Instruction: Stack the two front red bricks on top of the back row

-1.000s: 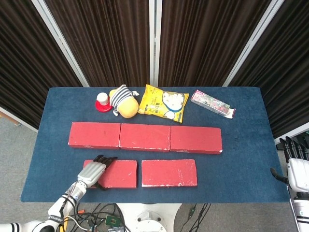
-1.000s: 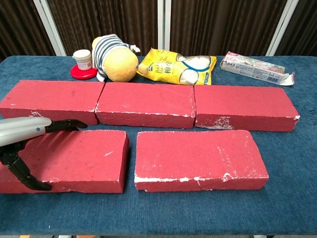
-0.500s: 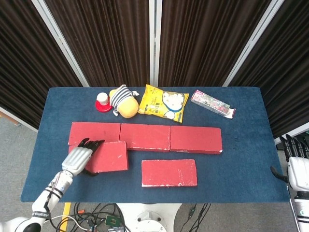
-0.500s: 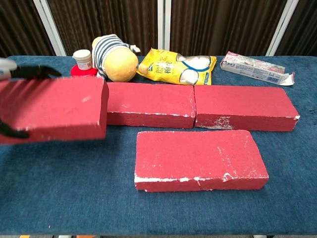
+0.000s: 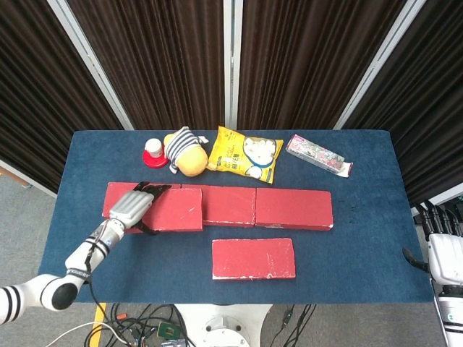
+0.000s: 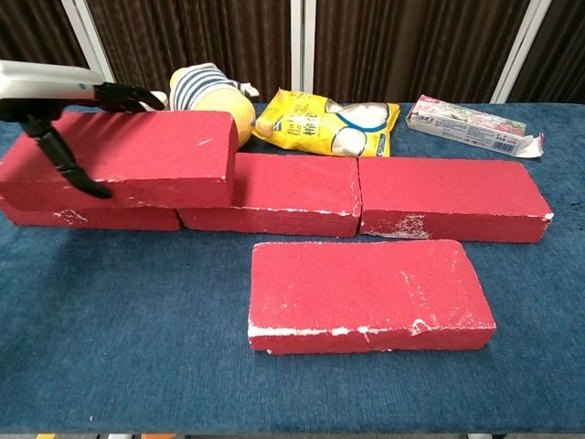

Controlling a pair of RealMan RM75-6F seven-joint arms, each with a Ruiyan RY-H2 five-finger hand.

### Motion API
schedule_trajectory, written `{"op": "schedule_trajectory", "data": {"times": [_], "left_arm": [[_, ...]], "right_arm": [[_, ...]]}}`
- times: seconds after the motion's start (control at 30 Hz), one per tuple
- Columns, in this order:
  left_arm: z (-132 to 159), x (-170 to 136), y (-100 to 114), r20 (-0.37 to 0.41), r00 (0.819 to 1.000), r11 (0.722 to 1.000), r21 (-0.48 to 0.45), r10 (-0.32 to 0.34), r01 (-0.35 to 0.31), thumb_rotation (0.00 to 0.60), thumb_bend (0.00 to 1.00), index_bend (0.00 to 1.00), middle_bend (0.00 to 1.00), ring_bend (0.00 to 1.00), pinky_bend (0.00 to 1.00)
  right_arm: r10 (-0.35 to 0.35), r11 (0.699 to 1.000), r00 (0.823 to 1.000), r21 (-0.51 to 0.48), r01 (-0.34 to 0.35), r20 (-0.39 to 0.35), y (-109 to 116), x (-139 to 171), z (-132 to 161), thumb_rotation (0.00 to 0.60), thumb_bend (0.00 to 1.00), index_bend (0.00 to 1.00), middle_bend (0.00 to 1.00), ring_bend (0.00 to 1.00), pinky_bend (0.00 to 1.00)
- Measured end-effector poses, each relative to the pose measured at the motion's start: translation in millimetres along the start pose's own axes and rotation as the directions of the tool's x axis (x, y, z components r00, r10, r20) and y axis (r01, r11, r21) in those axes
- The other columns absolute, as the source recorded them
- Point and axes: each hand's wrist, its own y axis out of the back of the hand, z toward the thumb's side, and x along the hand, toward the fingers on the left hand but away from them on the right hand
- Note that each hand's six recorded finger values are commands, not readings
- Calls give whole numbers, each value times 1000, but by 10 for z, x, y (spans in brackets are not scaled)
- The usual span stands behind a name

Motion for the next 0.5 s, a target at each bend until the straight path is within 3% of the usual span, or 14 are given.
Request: {"op": "schedule_trajectory", "data": {"times": [0.5], "left_arm": [[45,436,14,24,995,995,-38,-94,95,600,170,54,172,157,17]], "right_arm": [[18,1000,999,0,-18,-32,-51,-15,120,600,152,0,0,0,0]]}}
